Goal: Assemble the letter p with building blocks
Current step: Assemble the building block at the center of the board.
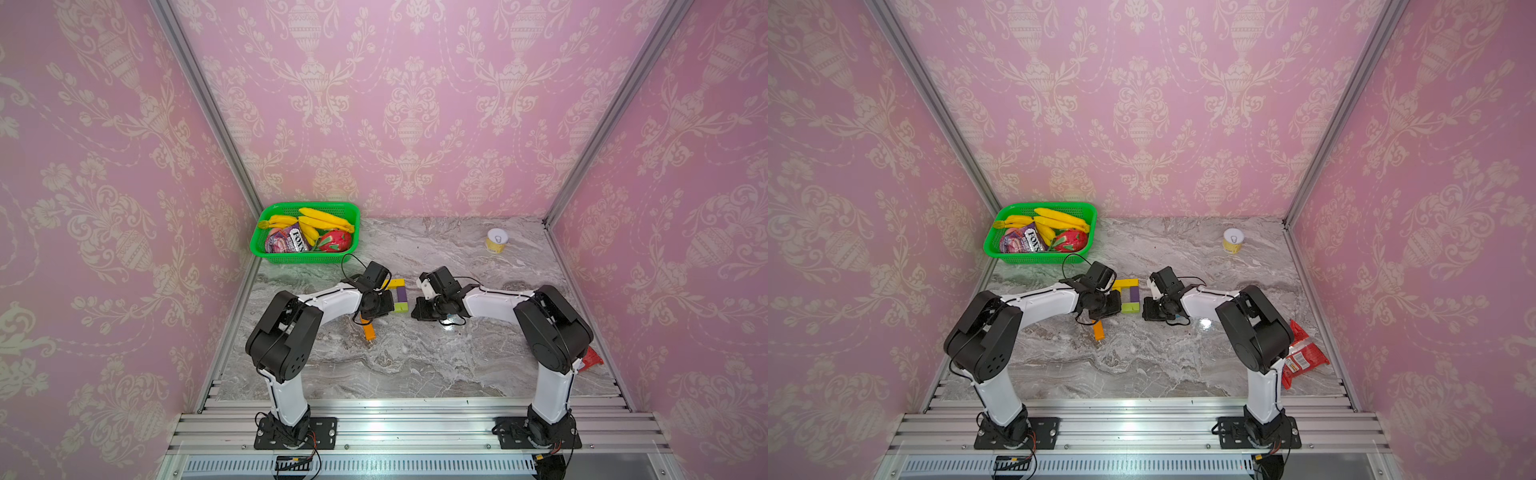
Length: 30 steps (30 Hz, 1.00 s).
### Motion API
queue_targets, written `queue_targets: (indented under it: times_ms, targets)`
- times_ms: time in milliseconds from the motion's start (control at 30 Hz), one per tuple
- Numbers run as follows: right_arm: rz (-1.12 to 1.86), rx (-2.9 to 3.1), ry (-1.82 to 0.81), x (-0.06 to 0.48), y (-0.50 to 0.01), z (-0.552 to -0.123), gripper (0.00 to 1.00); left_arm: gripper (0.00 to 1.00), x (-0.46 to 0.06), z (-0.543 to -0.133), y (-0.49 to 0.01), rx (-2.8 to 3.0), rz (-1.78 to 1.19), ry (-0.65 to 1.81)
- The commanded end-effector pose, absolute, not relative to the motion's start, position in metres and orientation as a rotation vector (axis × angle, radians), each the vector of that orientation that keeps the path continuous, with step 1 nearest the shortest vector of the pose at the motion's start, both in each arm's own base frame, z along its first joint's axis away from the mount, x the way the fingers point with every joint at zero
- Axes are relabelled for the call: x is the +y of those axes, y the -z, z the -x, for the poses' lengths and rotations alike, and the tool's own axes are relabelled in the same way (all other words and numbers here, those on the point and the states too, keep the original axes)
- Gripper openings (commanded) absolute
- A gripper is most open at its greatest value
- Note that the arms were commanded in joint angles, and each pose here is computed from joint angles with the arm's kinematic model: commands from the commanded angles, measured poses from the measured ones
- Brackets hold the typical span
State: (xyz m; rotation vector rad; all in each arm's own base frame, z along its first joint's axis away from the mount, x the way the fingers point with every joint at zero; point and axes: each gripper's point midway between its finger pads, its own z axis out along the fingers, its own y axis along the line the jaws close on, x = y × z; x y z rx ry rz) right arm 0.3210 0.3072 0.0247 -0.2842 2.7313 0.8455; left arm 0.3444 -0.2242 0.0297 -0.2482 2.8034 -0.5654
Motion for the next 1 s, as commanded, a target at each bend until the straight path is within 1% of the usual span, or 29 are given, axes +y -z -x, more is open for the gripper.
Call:
queue_targets:
  times_ms: [0,733,967]
  targets:
    - [0.284,2.794,-0.771,0.295,-0.0109,-0.3096,0.13,0.0,-0.2245,-0.3339,-0.0163,2.851,0.22,0.555]
    - [0.271,2.804,-0.781,0.2929,-0.0056,-0.3082,0.14,0.0,-0.2308,-0.3329,-0.0106,2.862,0.224,0.578]
    - [0.272,2.802,-0.783,0.2926,-0.007,-0.3081,0.13,0.0,-0.2227,-0.3317,-0.0126,2.863,0.232,0.519]
